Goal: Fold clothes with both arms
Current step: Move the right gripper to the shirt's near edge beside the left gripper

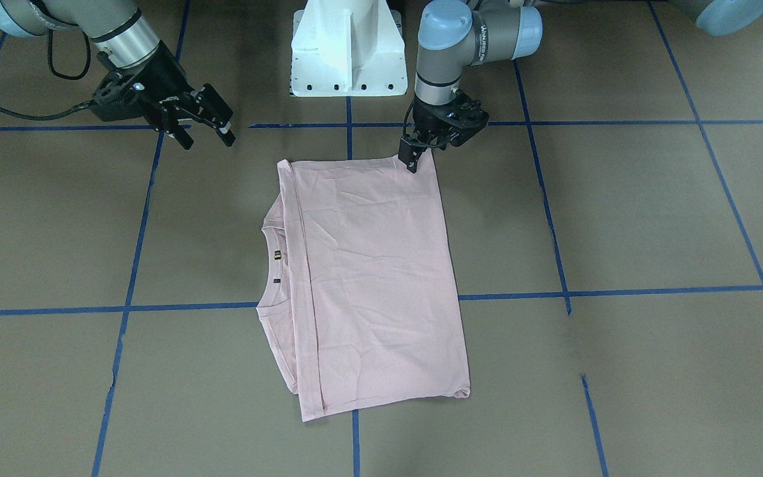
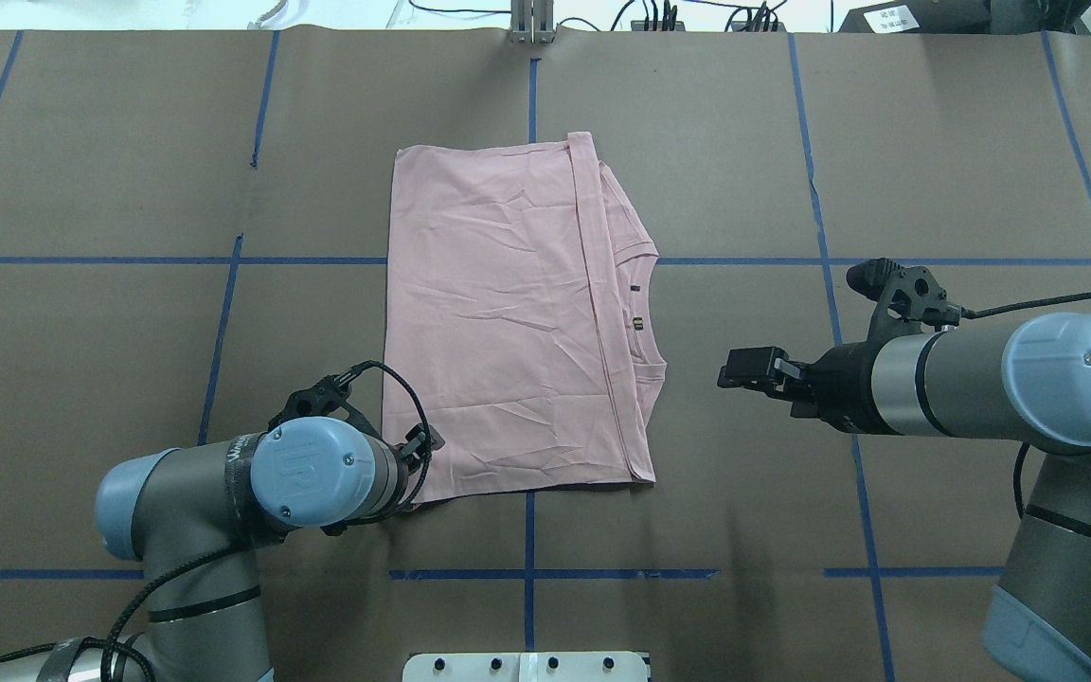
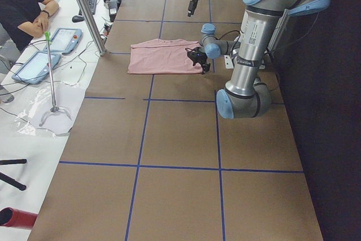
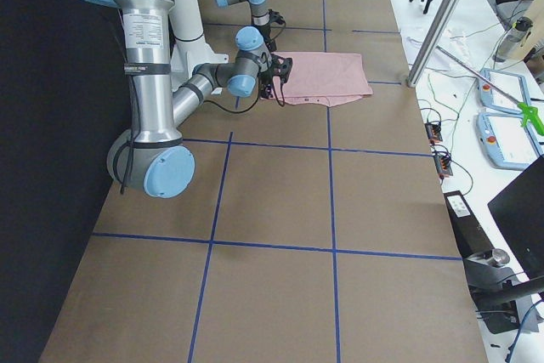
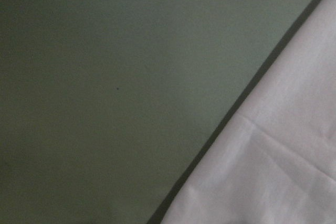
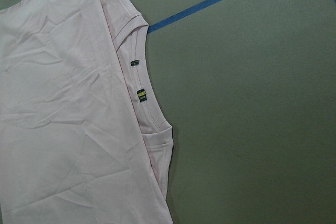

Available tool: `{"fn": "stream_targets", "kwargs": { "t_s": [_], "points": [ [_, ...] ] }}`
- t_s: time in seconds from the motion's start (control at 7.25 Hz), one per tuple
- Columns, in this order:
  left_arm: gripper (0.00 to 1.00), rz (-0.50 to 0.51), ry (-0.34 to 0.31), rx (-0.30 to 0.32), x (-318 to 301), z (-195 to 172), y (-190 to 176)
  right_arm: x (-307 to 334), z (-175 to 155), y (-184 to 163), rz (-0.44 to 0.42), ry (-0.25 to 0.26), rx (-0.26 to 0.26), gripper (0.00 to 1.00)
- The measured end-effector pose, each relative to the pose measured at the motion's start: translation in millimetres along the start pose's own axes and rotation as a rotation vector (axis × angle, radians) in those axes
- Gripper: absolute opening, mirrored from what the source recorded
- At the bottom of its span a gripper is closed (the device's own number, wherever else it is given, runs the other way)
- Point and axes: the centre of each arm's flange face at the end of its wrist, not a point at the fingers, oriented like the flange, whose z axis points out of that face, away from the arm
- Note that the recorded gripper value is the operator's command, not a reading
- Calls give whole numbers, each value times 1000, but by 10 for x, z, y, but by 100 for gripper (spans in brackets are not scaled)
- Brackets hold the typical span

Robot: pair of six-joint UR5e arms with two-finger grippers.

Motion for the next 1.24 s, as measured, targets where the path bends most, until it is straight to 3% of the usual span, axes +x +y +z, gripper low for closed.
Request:
{"fn": "stream_targets", "kwargs": {
  "t_s": [0.14, 0.28, 0.41, 0.69, 1.24],
  "points": [
    [86, 5, -4, -5, -20, 14, 48, 0, 1, 0, 0, 0, 0, 100],
    [66, 11, -8, -9, -40, 29, 96, 2, 3, -1, 0, 1, 0, 100],
    [36, 14, -10, -12, -51, 36, 122, 5, 8, -2, 1, 2, 0, 100],
    [0, 15, -9, -15, -51, 25, 135, 11, 17, -4, 1, 4, 0, 100],
    [0, 25, 15, -31, -14, -104, 166, 21, 33, -8, 2, 7, 0, 100]
  ]
}}
